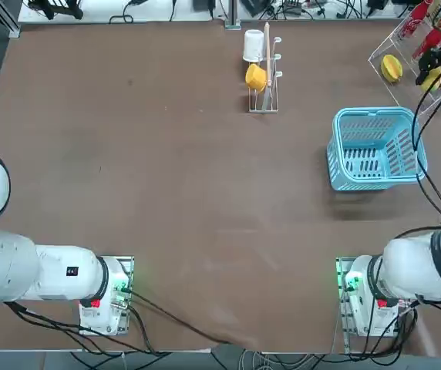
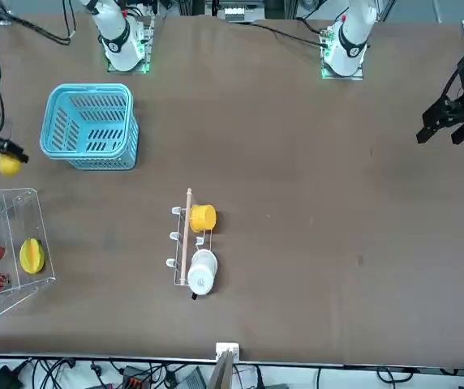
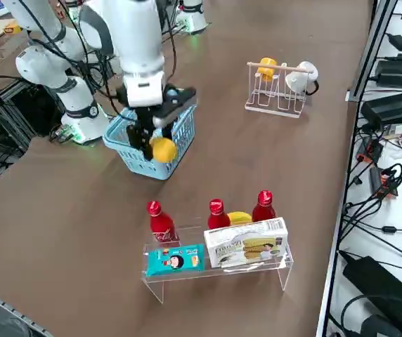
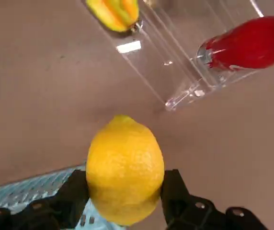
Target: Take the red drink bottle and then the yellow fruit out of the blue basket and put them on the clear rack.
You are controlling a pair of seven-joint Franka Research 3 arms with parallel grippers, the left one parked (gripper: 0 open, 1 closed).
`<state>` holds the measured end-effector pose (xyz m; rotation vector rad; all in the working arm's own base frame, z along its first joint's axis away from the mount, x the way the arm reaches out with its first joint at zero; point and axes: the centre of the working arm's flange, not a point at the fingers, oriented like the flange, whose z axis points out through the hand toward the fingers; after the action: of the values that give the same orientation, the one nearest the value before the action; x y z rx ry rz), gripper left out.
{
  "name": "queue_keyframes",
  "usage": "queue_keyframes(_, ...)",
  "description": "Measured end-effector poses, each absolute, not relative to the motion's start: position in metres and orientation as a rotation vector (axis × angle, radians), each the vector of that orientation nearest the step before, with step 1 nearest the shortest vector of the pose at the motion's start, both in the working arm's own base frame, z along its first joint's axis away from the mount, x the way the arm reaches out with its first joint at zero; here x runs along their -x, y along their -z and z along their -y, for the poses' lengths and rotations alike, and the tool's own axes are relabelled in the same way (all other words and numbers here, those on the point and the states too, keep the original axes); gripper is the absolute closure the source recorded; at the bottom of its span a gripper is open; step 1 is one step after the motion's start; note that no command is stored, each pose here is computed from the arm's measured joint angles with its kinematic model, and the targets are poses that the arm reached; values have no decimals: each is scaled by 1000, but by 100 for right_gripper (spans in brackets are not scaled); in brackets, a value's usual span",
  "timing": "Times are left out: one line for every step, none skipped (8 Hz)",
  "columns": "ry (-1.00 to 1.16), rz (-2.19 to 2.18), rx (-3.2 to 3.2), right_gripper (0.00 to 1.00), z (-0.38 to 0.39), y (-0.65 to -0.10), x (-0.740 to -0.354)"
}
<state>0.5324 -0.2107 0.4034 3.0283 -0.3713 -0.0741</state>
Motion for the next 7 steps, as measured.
queue_keyframes(62, 390, -3021, 18, 221, -388, -537)
queue_keyframes(47, 401, -3015, 18, 225, -374, -542)
queue_keyframes(28, 401, -3008, 18, 228, -360, -548)
queue_keyframes(6, 394, -3000, 18, 229, -347, -553)
queue_keyframes(-15, 384, -2993, 18, 230, -333, -559)
queue_keyframes(-30, 361, -2980, 18, 231, -321, -563)
queue_keyframes(-32, 324, -2961, 18, 232, -311, -566)
